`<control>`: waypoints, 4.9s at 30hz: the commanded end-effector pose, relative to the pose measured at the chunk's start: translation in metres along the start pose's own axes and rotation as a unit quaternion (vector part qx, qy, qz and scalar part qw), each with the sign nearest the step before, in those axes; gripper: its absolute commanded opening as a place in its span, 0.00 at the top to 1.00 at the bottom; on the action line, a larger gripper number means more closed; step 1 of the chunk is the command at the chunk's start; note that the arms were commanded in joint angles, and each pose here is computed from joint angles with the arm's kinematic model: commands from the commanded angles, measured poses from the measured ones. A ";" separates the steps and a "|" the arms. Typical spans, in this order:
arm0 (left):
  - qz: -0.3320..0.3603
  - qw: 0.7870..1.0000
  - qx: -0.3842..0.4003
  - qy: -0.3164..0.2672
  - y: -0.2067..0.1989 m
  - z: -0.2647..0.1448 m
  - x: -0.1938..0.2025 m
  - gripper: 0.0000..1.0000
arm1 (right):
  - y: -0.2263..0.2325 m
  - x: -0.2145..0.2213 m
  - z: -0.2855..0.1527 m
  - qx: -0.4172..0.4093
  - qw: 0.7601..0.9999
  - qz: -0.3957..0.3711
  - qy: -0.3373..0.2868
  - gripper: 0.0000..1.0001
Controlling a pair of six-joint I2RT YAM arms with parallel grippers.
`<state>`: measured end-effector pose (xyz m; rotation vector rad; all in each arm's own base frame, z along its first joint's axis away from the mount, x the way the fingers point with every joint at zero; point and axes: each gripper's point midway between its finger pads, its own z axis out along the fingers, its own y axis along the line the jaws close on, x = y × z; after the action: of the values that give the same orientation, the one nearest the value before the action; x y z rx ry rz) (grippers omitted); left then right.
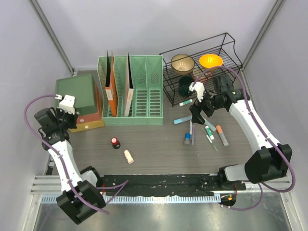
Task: Organize the desk
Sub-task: Open the drawer in the storage box.
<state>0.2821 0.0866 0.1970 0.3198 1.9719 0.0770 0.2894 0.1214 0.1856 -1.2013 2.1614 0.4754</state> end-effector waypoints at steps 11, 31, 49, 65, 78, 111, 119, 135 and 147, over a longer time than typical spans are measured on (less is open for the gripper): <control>-0.001 0.999 0.042 -0.004 0.014 0.019 -0.019 0.88 | 0.003 0.005 0.009 -0.009 1.000 0.000 0.005 0.00; -0.122 0.992 -0.018 -0.008 0.001 -0.012 -0.025 0.32 | 0.000 0.006 0.017 -0.017 1.000 0.012 0.010 0.00; -0.184 0.980 -0.072 0.006 -0.007 -0.029 -0.032 0.35 | 0.044 -0.157 0.006 0.052 0.995 -0.062 -0.053 0.00; -0.208 0.972 -0.099 0.042 -0.017 -0.007 -0.004 0.39 | -0.043 -0.177 -0.026 0.228 0.972 -0.021 -0.046 0.00; -0.229 0.962 -0.142 -0.037 0.004 0.001 -0.032 0.43 | -0.089 -0.119 -0.074 0.268 0.956 0.110 -0.041 0.00; -0.231 0.952 -0.176 -0.101 0.012 0.030 -0.036 0.55 | -0.100 -0.082 -0.049 0.253 0.959 0.129 0.007 0.00; -0.216 0.952 -0.188 -0.107 0.018 0.036 -0.032 0.60 | -0.098 -0.078 -0.047 0.250 0.960 0.128 0.014 0.00; -0.198 0.953 -0.192 -0.122 0.015 0.029 -0.029 0.75 | -0.098 -0.069 -0.037 0.240 0.961 0.133 0.029 0.00; -0.194 0.956 -0.183 -0.125 0.008 0.019 -0.030 0.90 | -0.097 -0.065 -0.031 0.231 0.963 0.134 0.041 0.01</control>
<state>0.3131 0.0855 0.1995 -0.3148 1.7510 0.1279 0.3865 0.0905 0.2478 -0.6705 2.3564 0.0098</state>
